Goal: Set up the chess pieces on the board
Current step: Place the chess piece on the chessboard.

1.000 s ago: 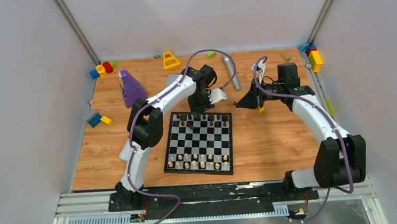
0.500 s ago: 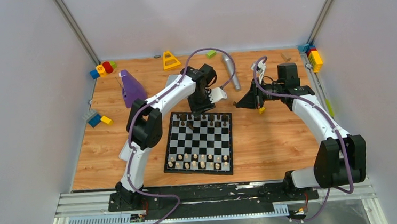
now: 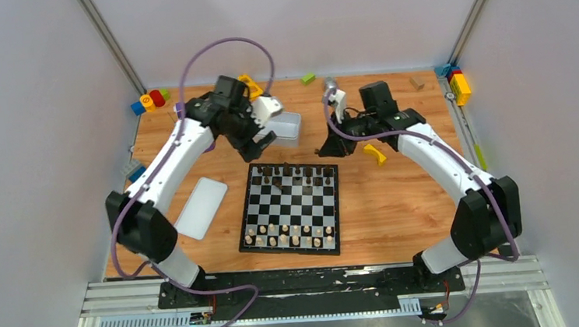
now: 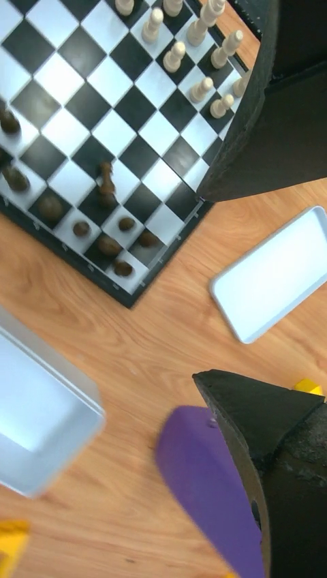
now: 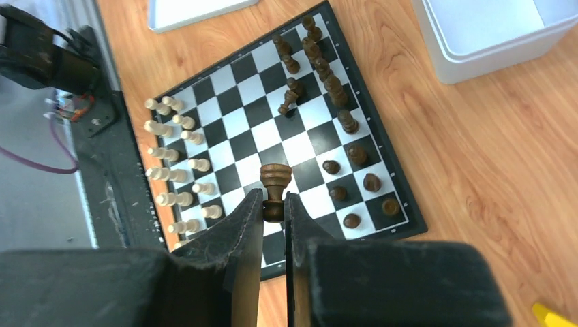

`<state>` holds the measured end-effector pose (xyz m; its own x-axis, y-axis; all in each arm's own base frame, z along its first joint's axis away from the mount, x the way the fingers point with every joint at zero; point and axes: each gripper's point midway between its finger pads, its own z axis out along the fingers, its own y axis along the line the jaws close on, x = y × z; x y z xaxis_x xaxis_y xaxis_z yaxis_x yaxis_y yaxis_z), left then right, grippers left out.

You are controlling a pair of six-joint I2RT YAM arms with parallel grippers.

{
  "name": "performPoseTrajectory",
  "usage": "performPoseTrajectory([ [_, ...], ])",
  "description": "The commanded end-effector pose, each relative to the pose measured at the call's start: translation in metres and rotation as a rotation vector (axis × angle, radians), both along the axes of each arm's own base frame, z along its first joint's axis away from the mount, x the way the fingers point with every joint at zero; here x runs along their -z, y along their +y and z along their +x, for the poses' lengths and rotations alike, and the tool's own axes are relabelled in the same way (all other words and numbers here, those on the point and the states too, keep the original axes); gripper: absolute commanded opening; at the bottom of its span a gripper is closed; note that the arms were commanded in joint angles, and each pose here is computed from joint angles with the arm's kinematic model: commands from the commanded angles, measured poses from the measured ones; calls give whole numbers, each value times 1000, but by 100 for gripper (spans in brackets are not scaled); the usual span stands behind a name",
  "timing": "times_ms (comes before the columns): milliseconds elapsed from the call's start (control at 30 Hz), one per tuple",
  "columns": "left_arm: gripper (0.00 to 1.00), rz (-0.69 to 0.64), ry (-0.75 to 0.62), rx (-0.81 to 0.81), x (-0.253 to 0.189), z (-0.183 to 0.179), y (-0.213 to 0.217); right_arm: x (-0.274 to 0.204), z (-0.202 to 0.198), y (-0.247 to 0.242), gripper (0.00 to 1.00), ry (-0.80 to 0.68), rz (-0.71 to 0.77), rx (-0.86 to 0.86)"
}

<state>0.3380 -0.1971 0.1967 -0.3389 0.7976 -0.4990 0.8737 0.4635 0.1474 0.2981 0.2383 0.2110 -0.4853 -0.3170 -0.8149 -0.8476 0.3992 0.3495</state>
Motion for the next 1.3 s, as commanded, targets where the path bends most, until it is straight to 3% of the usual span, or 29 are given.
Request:
performPoseTrajectory([
  [0,100,-184,-144,-172,-43,10,35,17,16,18,2,-91,-230,-12],
  [233,100,-208,-341,-477,-66,6,107,71,15,49,3,-71,-579,-146],
  [367,100,-184,-335,-527,-62,-7,120,101,7,54,3,-83,-773,-259],
  [600,100,-202,-352,-566,-69,-18,132,132,3,58,4,-156,-984,-392],
  [1267,100,-223,-390,-587,-76,-24,141,146,22,69,7,-204,-1083,-469],
])
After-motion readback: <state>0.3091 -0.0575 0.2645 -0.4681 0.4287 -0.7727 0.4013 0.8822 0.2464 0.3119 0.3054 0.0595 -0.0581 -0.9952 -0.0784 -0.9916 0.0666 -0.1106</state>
